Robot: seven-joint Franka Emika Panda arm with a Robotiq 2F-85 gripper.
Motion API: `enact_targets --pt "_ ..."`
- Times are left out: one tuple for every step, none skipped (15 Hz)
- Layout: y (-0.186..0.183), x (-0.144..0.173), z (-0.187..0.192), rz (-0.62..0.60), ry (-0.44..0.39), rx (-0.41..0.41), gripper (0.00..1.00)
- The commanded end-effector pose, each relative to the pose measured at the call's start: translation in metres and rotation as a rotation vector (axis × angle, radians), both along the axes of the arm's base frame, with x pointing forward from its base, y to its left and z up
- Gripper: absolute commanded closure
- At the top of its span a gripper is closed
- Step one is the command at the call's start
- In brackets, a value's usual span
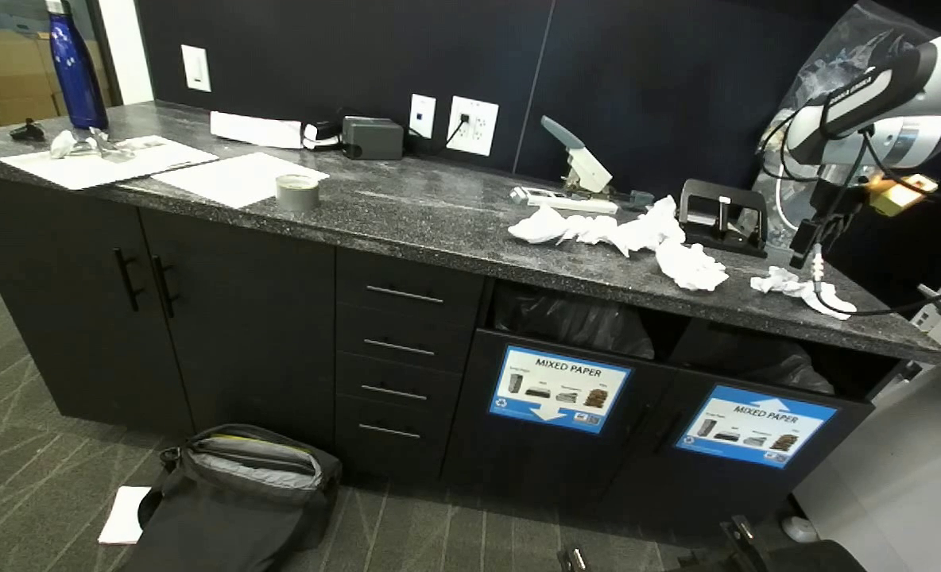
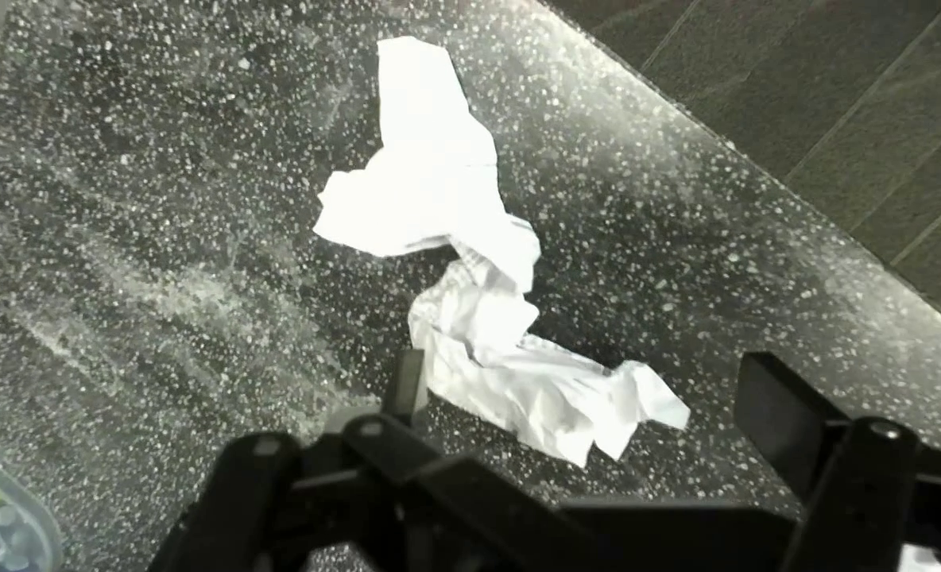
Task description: Throw the papers on the countertop in the bin on the left
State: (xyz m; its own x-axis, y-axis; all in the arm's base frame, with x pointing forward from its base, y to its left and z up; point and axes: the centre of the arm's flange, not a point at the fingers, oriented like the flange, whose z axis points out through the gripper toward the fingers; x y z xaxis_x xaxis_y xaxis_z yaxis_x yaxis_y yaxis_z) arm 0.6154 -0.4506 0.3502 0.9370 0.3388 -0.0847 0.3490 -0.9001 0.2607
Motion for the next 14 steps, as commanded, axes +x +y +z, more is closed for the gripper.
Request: enact_targets --pt "-0.053 0.046 -0.006 0.034 -0.004 0.059 0.00" --pt "-0.060 0.047 -0.010 0.048 -0.011 0.076 0.00" --pt "-0.066 0.047 -0.013 0.064 -0.015 0.090 0.00" --pt "-0.070 0.048 -0.017 0.072 -0.017 0.105 0.00" --pt "-0.074 0.049 -0.020 0.083 -0.016 0.123 0.00" --pt "-0.076 0.049 -0.024 0.092 -0.015 0.136 0.00" --pt "-0.079 0.050 -0.027 0.098 -0.014 0.146 0.00" --pt "-0.080 0.051 -0.030 0.107 -0.009 0.156 0.00" --pt "-0.082 0.051 -0.033 0.113 -0.007 0.167 0.00" --pt "-0.082 0.051 -0.038 0.117 -0.004 0.172 0.00" --pt "-0.082 0.053 -0.042 0.119 -0.004 0.174 0.00" --pt "-0.081 0.054 -0.046 0.121 -0.003 0.173 0.00" --pt "-0.080 0.056 -0.049 0.123 -0.007 0.168 0.00" --pt "-0.078 0.058 -0.052 0.129 -0.011 0.166 0.00"
